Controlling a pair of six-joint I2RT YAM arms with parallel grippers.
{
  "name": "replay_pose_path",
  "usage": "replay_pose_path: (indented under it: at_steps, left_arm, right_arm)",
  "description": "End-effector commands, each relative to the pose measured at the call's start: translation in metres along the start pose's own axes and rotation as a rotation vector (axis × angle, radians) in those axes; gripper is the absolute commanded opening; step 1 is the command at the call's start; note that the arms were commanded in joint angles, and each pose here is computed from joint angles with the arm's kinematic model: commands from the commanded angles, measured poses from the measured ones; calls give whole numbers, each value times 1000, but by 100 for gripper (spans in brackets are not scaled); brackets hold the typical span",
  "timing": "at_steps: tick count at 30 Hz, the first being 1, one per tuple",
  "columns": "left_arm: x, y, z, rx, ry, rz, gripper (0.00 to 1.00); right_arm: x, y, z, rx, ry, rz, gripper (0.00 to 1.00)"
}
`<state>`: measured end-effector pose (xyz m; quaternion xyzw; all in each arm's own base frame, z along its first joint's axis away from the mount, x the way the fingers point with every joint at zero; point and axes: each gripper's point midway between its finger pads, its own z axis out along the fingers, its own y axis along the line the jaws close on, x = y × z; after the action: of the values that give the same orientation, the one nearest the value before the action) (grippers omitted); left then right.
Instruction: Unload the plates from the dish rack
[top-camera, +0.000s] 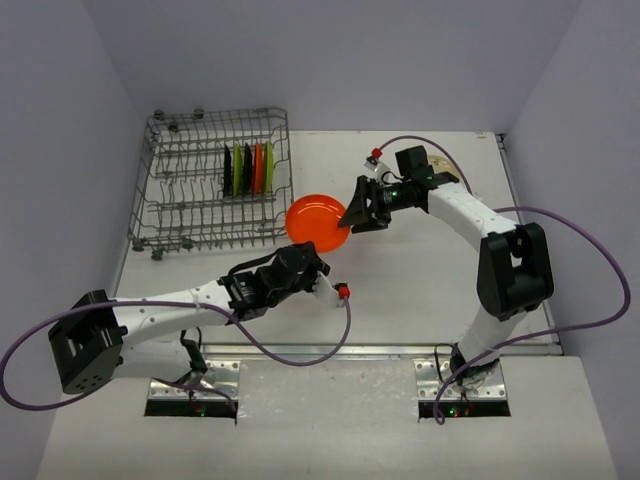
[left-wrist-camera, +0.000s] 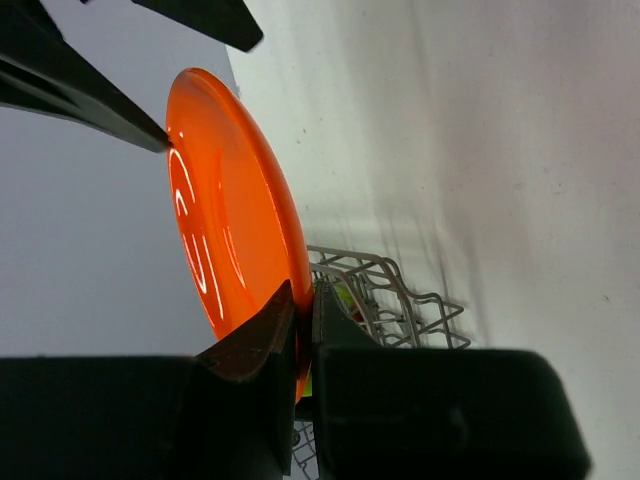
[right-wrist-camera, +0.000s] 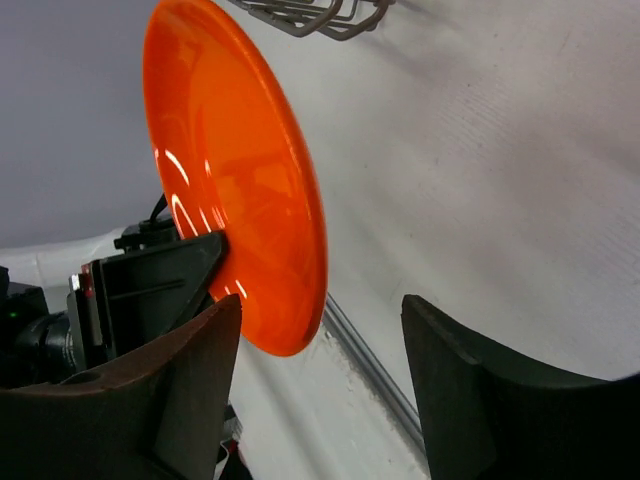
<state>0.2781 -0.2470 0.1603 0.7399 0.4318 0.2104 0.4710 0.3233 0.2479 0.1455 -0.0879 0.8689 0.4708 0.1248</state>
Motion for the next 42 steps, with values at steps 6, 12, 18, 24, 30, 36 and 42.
replay_pose_path:
  at_steps: [6,12,18,24,30,36,42]
  left_arm:
    - [-11,35,-5,-133,-11,-37,4]
    - [9,45,-4,-168,69,-258,78]
    - [72,108,-5,-259,147,-714,100]
    - [148,144,-11,-338,242,-1079,100]
    - [224,130,-10,-325,388,-1394,100]
    - [256,118,-8,-308,407,-1586,100]
    - [264,107,-7,-300,425,-1634,100]
  right_arm:
    - [-24,9,5,-23,-20,-60,4]
    - [-52,-25,-18,17,-99,34,0]
    - [-81,-107,-72,143,-248,165,0]
    - [-72,-157,-111,222,-316,237,0]
    - [-30,-213,-160,370,-331,269,0]
    - [-10,-250,-184,481,-310,267,0]
    - [-12,-261,-183,453,-260,275,0]
